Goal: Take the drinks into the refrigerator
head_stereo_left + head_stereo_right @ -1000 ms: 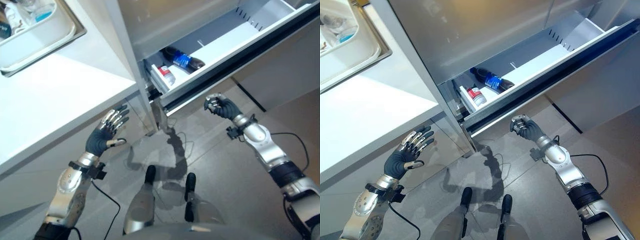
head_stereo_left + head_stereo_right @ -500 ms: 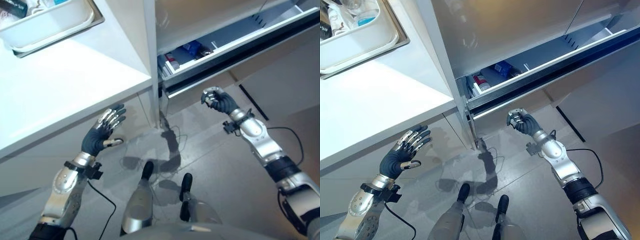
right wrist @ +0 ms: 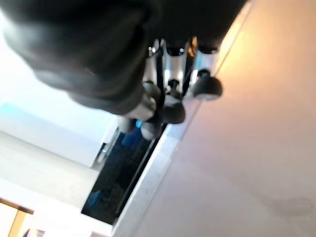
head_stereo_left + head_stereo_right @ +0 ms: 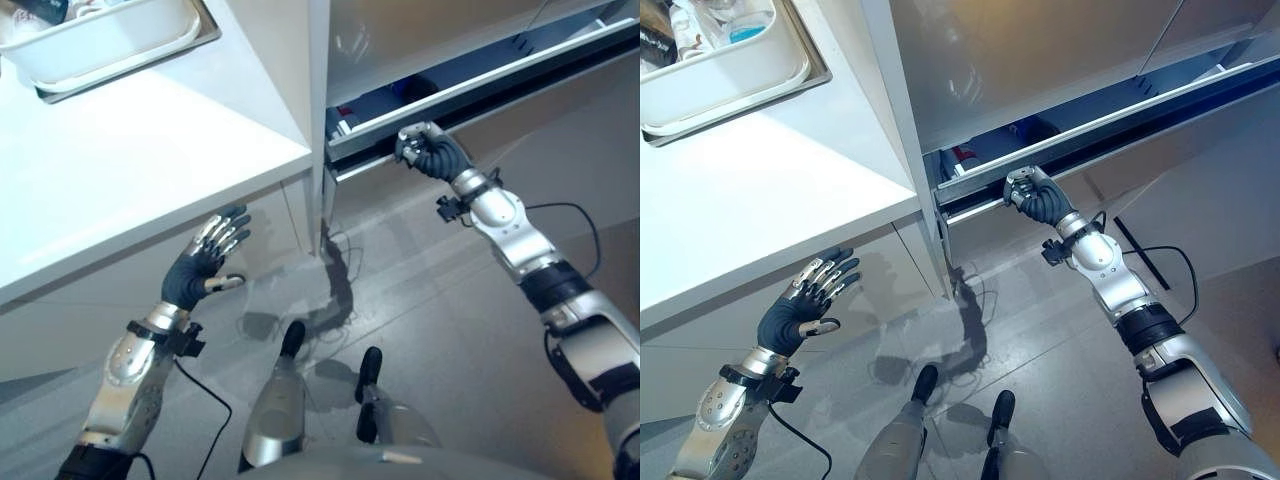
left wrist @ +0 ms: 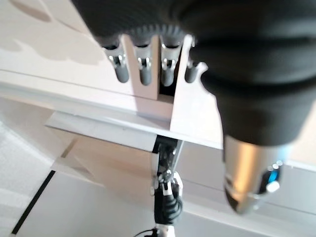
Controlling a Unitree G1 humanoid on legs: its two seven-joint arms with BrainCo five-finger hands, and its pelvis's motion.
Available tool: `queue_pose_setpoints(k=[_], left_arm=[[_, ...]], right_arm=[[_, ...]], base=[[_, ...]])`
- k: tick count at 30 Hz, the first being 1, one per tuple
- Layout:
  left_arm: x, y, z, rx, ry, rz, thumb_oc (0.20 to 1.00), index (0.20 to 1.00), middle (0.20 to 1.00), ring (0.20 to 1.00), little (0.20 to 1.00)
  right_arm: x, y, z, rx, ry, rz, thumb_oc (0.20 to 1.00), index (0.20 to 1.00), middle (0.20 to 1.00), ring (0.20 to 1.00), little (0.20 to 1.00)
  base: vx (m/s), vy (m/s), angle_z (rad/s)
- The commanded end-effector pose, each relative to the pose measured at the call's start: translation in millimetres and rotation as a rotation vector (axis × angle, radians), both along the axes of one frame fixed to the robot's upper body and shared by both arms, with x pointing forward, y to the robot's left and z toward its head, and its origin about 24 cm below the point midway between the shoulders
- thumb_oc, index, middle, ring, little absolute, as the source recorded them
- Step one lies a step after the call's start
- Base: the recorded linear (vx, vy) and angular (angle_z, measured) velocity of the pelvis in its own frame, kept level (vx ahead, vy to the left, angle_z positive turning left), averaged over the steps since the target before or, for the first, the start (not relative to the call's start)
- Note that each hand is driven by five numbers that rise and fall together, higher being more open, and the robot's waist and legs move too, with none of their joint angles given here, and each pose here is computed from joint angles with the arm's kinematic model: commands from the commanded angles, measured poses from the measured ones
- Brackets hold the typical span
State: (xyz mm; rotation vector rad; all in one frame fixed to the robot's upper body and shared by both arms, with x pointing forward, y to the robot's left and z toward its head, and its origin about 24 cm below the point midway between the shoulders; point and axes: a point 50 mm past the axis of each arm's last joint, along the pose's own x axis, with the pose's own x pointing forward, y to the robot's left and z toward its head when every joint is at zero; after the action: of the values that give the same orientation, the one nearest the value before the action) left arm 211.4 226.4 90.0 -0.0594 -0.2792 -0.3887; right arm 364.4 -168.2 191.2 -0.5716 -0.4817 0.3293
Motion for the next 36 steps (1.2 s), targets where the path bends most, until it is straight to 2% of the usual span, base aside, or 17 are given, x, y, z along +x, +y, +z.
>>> queue_pose_setpoints(k=[1,12,16,27,32,36], left_arm=[[-3.9,0.3,26.6,0.016,-0.128,-0.032,1.000,1.000,1.000,1.000,1.000],[-0.7,-0.5,28.6,0.032,-0.140,-0.029,1.000,1.000,1.000,1.000,1.000],[-0.5,0.9,27.9,0.045,-0.141,-0.018,1.000,1.000,1.000,1.000,1.000],[-1.1,0.4,30.1,0.029,-0.144,-0.024,1.000,1.000,1.000,1.000,1.000],[0.0,1.4,29.0,0.032,-0.140,-0.010,1.000,1.000,1.000,1.000,1.000],[1.2,3.9,29.7,0.039,-0.148,0.009,1.000,1.000,1.000,1.000,1.000]], right_arm=[[4.1,25.8,55.9,0.063,-0.182,0.063,0.200,0.200,0.200,0.200,0.200],[4.7,24.0,37.9,0.107,-0.122,0.055,0.200,0.200,0.200,0.200,0.200],[5.8,20.7,27.5,0.028,-0.091,0.043,0.200,0.200,0.200,0.200,0.200],[13.3,32.2,71.5,0.065,-0.197,0.038,0.200,0.200,0.200,0.200,0.200],[10.9,38.5,60.1,0.101,-0.167,0.066,0.200,0.200,0.200,0.200,0.200],[4.7,28.6,32.4,0.161,-0.100,0.065,0.200,0.200,0.200,0.200,0.200]], base=[[0.00,0.000,0.00],[0.00,0.007,0.08],[0.00,0.003,0.01],[0.00,0.000,0.00],[0.00,0.001,0.01],[-0.01,0.006,0.10]])
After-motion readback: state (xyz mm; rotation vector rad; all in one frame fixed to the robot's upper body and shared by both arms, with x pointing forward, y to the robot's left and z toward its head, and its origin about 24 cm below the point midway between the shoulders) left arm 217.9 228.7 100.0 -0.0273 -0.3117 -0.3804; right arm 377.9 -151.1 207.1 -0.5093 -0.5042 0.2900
